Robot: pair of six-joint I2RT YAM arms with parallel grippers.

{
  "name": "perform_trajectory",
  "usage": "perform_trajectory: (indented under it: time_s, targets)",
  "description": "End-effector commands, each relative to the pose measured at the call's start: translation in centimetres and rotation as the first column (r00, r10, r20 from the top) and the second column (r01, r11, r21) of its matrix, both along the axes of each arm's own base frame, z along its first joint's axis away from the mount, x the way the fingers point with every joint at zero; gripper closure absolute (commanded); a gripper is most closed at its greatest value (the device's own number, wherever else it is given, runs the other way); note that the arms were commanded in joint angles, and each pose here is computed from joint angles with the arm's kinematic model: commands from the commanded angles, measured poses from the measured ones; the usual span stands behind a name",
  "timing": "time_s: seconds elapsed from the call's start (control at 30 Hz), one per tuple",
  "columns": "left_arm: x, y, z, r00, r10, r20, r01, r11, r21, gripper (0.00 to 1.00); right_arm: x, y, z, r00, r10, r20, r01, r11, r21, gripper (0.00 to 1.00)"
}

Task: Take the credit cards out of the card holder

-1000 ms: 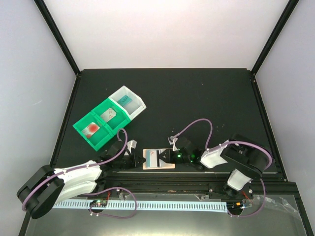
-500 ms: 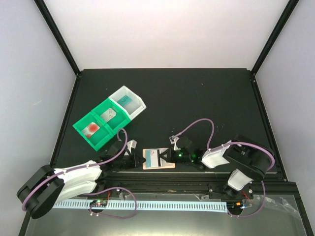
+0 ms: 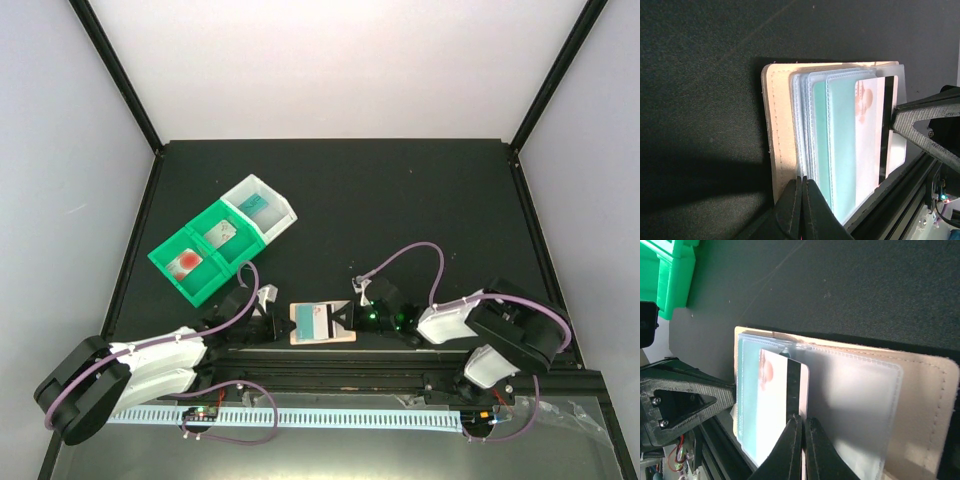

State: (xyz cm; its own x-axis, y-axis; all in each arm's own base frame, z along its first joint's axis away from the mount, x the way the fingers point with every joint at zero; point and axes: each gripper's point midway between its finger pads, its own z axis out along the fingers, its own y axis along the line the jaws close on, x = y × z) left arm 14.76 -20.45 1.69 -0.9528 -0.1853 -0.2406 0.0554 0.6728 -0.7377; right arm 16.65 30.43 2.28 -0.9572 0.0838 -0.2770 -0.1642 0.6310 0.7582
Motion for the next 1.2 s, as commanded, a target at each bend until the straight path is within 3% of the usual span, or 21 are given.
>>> perform_trajectory:
  time_s: [0.0,0.53,0.73,0.83,0.97,1.17]
  targets:
    - [-0.2,0.8,-0.9,1.0,0.019,-0.007,-0.019,0.999,0.041,0.98,0.4,-1.5,-0.2,0.999,-0.04,0.016,0.041,0.998,-0.054,0.99]
    - [1.1,-0.1,3.2,0.996,-0.002,0.089,0.0,1.0,0.016,0.76,0.7,-3.8,5.1,0.99,-0.134,0.045,0.138,0.987,-0.083,0.99]
    - [1.6,-0.1,5.9,0.986,-0.007,0.169,0.008,1.0,-0.003,0.71,1.0,-3.1,8.6,0.989,-0.132,0.064,0.134,0.991,-0.022,0.99]
    - [1.6,-0.3,7.6,0.976,-0.02,0.218,0.026,0.999,-0.026,0.67,1.6,-3.9,9.2,0.981,-0.18,0.071,0.184,0.981,-0.068,0.99]
    - [1.7,-0.6,10.5,0.926,-0.073,0.371,0.094,0.995,-0.038,0.64,1.7,-4.6,10.3,0.954,-0.299,-0.032,0.298,0.954,-0.044,0.99]
    - [1.6,-0.5,15.8,0.777,-0.118,0.619,0.147,0.989,0.003,0.64,1.2,-4.7,11.8,0.899,-0.392,-0.197,0.39,0.92,-0.05,0.99]
